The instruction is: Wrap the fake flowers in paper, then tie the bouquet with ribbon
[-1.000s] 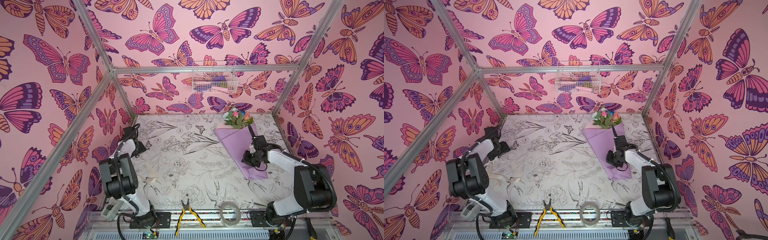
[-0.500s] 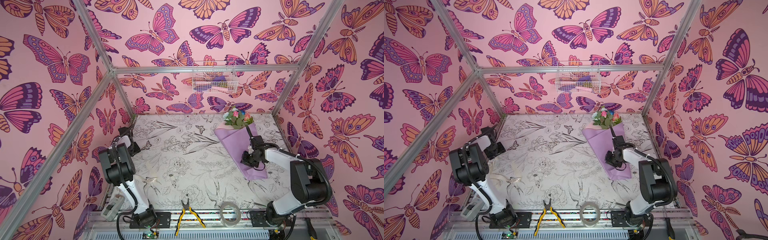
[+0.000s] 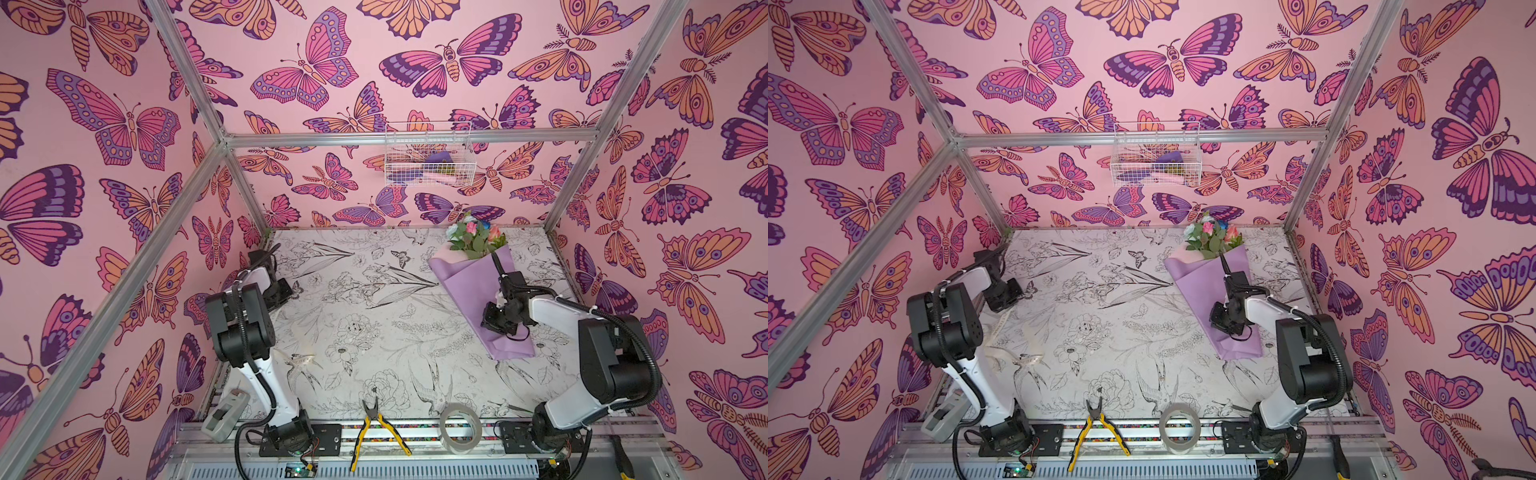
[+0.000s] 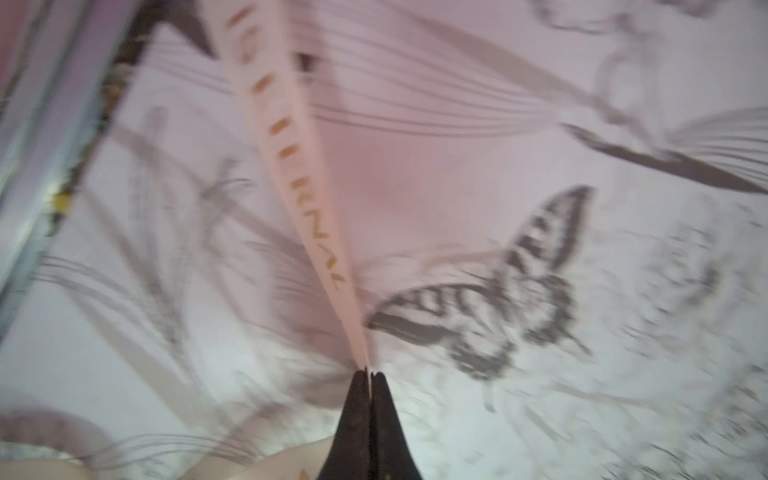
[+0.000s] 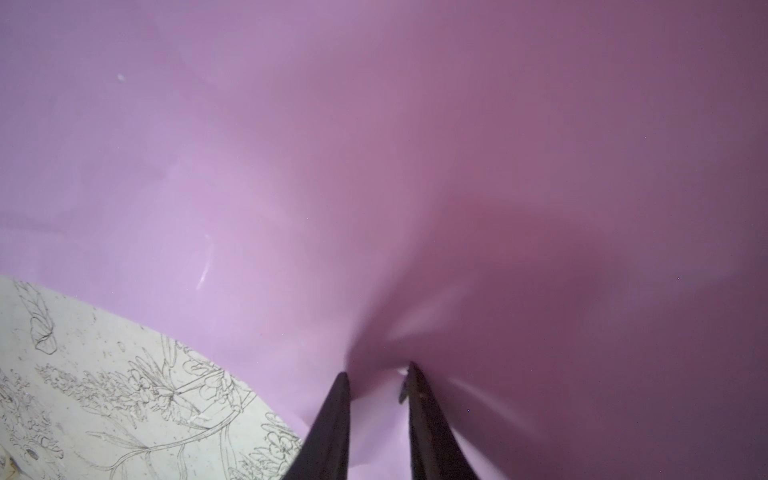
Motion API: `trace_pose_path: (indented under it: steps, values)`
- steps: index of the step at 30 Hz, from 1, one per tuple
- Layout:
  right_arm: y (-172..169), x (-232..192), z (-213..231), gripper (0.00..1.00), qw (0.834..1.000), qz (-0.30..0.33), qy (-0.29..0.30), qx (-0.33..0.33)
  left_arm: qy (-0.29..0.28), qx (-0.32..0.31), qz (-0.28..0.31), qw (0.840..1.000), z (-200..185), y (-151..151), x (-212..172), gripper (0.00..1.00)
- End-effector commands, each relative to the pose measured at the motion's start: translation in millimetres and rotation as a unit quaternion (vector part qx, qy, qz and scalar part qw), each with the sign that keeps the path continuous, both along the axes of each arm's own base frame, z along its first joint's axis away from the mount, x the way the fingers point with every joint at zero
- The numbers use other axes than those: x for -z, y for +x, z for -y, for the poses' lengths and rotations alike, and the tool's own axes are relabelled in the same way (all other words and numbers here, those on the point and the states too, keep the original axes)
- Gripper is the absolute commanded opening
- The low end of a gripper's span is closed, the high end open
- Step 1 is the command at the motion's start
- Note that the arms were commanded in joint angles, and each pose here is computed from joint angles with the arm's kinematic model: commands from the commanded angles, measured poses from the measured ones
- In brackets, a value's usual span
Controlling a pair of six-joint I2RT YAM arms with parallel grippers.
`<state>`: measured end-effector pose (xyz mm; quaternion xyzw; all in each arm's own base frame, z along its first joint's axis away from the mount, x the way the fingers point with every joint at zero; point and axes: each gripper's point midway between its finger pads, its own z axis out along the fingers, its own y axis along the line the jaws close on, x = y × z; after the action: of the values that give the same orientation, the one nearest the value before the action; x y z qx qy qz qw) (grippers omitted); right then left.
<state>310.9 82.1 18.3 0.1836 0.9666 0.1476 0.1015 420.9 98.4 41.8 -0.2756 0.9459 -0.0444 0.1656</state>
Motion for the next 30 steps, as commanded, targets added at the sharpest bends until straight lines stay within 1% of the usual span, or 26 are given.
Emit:
trace_pose_path:
  steps: [1, 4, 6, 7, 9, 10, 12, 14, 17, 18, 21, 22, 23, 24, 25, 26, 27, 28, 30]
  values:
    - [5, 11, -2, 0.25, 1.0, -0.006, -0.004, -0.002, -0.062, 0.083, 0.121, 0.987, 90, 35, -74, 0.0]
    - [7, 15, -3, 0.25, 1.0, -0.009, -0.005, -0.003, -0.116, 0.149, 0.192, 0.963, 175, 42, -122, 0.0]
    - [8, 16, -3, 0.25, 1.0, -0.011, -0.005, -0.005, -0.152, 0.201, 0.232, 0.939, 238, 37, -151, 0.0]
    - [9, 15, -3, 0.25, 1.0, -0.009, -0.003, -0.004, -0.168, 0.221, 0.241, 0.93, 264, 31, -160, 0.0]
    - [11, 15, -4, 0.24, 1.0, -0.01, -0.003, -0.006, -0.21, 0.275, 0.26, 0.902, 326, 15, -181, 0.0]
    - [11, 15, -5, 0.24, 1.0, -0.011, -0.002, -0.006, -0.224, 0.291, 0.263, 0.892, 348, 7, -187, 0.0]
    - [12, 16, -5, 0.24, 1.0, -0.011, 0.0, -0.007, -0.261, 0.341, 0.262, 0.864, 405, -21, -197, 0.0]
    - [13, 16, -5, 0.25, 1.0, -0.012, -0.001, -0.008, -0.295, 0.376, 0.256, 0.84, 449, -50, -202, 0.0]
    - [14, 16, -5, 0.24, 1.0, -0.015, -0.003, -0.01, -0.342, 0.419, 0.233, 0.808, 493, -92, -203, 0.0]
    - [14, 16, -5, 0.24, 1.0, -0.015, -0.003, -0.011, -0.353, 0.429, 0.227, 0.8, 501, -104, -203, 0.0]
    - [14, 17, -6, 0.24, 1.0, -0.017, -0.002, -0.014, -0.394, 0.467, 0.198, 0.766, 521, -144, -200, 0.01]
    - [14, 17, -6, 0.24, 1.0, -0.017, -0.002, -0.013, -0.411, 0.482, 0.179, 0.753, 526, -160, -198, 0.07]
    - [15, 16, -6, 0.24, 1.0, -0.016, -0.002, -0.014, -0.428, 0.493, 0.163, 0.74, 530, -173, -195, 0.16]
    - [15, 16, -6, 0.24, 1.0, -0.016, -0.002, -0.014, -0.44, 0.5, 0.154, 0.73, 532, -183, -194, 0.27]
    - [16, 16, -6, 0.24, 1.0, -0.015, -0.002, -0.013, -0.443, 0.504, 0.148, 0.726, 531, -190, -190, 0.5]
    - [16, 16, -6, 0.24, 1.0, -0.015, -0.001, -0.013, -0.439, 0.501, 0.149, 0.731, 527, -192, -186, 0.63]
    - [16, 16, -7, 0.24, 1.0, -0.015, 0.0, -0.012, -0.431, 0.496, 0.152, 0.739, 520, -192, -182, 0.7]
    - [16, 16, -8, 0.24, 1.0, -0.014, 0.004, -0.013, -0.42, 0.49, 0.16, 0.747, 511, -190, -180, 0.74]
    - [18, 15, -9, 0.24, 1.0, -0.011, 0.008, -0.014, -0.395, 0.476, 0.171, 0.767, 486, -184, -179, 0.75]
